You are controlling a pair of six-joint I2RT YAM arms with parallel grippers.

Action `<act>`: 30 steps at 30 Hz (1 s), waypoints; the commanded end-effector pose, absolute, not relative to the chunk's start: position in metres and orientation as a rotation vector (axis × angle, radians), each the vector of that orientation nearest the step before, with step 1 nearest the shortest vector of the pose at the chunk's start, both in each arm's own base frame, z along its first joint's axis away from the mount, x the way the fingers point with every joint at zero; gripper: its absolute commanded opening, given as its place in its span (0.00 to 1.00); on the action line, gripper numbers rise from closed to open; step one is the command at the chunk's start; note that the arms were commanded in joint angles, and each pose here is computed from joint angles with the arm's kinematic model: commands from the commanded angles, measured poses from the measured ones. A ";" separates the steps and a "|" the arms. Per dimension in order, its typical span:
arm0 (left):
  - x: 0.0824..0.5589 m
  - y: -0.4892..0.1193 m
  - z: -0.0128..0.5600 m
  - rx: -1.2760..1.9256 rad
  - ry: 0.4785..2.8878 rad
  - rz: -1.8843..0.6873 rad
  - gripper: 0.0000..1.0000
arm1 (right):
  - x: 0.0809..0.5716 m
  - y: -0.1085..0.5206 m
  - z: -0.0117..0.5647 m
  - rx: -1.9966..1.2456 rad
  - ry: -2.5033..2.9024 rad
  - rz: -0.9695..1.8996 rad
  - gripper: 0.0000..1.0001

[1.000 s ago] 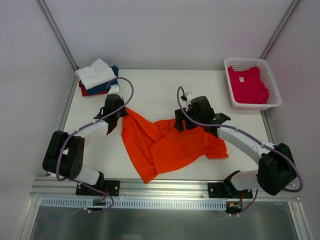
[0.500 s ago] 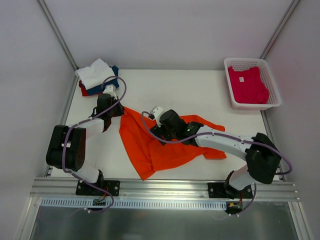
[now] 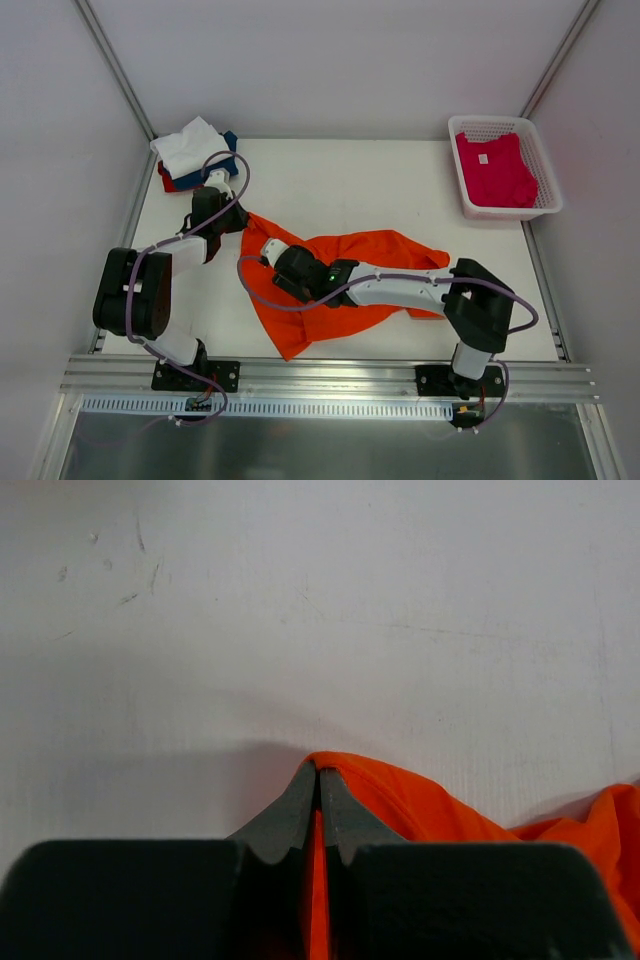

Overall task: Fold and stack the t-shirts
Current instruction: Flatten the tshirt out

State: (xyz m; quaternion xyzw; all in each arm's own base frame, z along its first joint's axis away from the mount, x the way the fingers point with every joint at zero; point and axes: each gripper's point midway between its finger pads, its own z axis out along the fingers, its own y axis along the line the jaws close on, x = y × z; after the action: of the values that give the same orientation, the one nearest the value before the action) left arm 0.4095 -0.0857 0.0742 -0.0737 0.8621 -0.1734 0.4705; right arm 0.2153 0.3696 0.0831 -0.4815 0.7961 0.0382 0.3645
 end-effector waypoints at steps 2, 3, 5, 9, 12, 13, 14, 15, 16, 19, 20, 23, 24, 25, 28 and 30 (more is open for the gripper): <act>0.420 -0.090 0.087 -0.174 2.055 -0.483 0.00 | 0.202 0.386 0.089 -1.260 2.007 0.078 0.49; 0.420 -0.090 0.087 -0.178 2.057 -0.490 0.00 | 0.199 0.388 0.087 -1.263 2.008 0.081 0.49; 0.421 -0.088 0.087 -0.183 2.055 -0.494 0.00 | 0.193 0.393 0.079 -1.252 2.024 0.074 0.49; 0.421 -0.089 0.087 -0.179 2.058 -0.507 0.00 | 0.178 0.406 0.070 -1.189 2.068 0.203 0.50; 0.420 -0.090 0.086 -0.175 2.060 -0.513 0.00 | 0.172 0.406 0.063 -1.174 2.086 0.237 0.50; 0.420 -0.090 0.086 -0.174 2.058 -0.515 0.00 | 0.171 0.405 0.061 -1.177 2.088 0.239 0.50; 0.420 -0.090 0.087 -0.173 2.058 -0.517 0.00 | 0.170 0.402 0.058 -1.178 2.089 0.238 0.50; 0.421 -0.090 0.087 -0.172 2.057 -0.519 0.00 | 0.170 0.400 0.055 -1.181 2.088 0.231 0.50; 0.420 -0.091 0.086 -0.170 2.059 -0.521 0.00 | 0.170 0.399 0.055 -1.181 2.084 0.231 0.50; 0.420 -0.091 0.087 -0.168 2.058 -0.527 0.00 | 0.171 0.394 0.054 -1.181 2.064 0.233 0.50; 0.419 -0.092 0.087 -0.168 2.056 -0.529 0.00 | 0.171 0.391 0.053 -1.187 2.063 0.232 0.50; 0.419 -0.091 0.087 -0.169 2.056 -0.533 0.00 | 0.175 0.387 0.053 -1.201 2.057 0.225 0.50; 0.419 -0.092 0.087 -0.168 2.056 -0.534 0.00 | 0.179 0.384 0.054 -1.195 2.057 0.216 0.50; 0.418 -0.092 0.086 -0.168 2.060 -0.535 0.00 | 0.182 0.382 0.054 -1.199 2.054 0.208 0.50; 0.419 -0.093 0.086 -0.165 2.059 -0.540 0.00 | 0.188 0.377 0.058 -1.192 2.050 0.203 0.50; 0.419 -0.093 0.086 -0.163 2.060 -0.543 0.00 | 0.191 0.376 0.061 -1.192 2.044 0.202 0.50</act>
State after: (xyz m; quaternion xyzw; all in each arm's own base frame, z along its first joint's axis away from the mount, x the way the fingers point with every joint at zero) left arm 0.4100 -0.0917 0.0763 -0.0699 0.8574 -0.2070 0.4660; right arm 0.1824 0.3705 0.0326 -0.4732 0.8100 0.0571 0.3417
